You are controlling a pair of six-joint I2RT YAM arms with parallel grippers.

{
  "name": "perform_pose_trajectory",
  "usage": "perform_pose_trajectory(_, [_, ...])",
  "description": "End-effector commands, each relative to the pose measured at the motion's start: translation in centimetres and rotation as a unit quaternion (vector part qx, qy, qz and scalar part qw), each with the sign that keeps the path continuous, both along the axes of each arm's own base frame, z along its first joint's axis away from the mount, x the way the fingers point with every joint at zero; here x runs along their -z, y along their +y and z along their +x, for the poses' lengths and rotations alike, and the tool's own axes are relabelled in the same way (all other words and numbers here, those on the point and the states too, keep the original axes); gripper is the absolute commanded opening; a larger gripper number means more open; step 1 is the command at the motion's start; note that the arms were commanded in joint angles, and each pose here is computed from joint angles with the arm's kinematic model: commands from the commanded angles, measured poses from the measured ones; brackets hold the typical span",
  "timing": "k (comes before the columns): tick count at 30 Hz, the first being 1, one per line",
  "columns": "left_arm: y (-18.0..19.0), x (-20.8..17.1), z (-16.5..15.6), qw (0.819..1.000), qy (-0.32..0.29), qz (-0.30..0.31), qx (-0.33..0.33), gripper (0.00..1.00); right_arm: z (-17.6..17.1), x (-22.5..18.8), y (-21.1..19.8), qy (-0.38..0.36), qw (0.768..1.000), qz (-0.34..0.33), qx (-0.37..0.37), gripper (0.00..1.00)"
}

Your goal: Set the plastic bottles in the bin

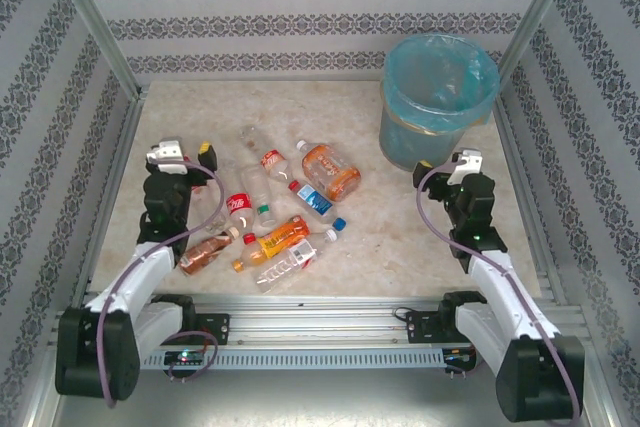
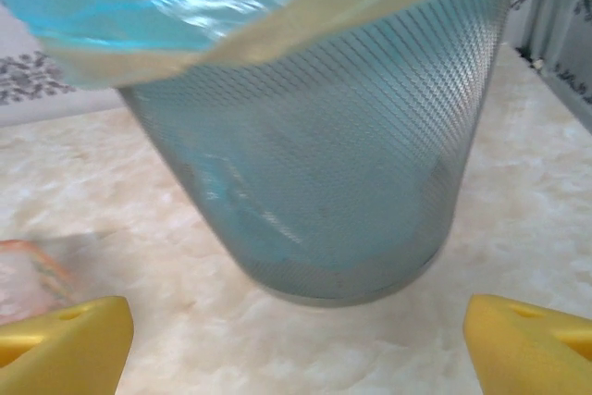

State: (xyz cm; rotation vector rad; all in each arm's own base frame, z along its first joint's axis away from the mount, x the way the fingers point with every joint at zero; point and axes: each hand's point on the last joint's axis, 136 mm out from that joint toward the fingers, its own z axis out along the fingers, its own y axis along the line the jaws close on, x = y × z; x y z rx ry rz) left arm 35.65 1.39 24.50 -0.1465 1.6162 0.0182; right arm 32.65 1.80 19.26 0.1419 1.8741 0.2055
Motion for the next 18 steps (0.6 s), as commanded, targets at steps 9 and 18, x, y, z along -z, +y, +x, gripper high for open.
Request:
perform_pose_trajectory(9, [-4.9,-2.7,-4.6,0.976,0.154,-0.086,0.127,0.77,-5.7,-1.4,8.4,0.157,0.973,0.073,-0.151,0.89])
perform_pose_trajectory(18, [-12.2,-2.9,-10.7,0.924,0.284,-0.013,0.254,0.73,-9.0,-1.1,16.4,0.249,0.923,0.057,-0.288,0.82])
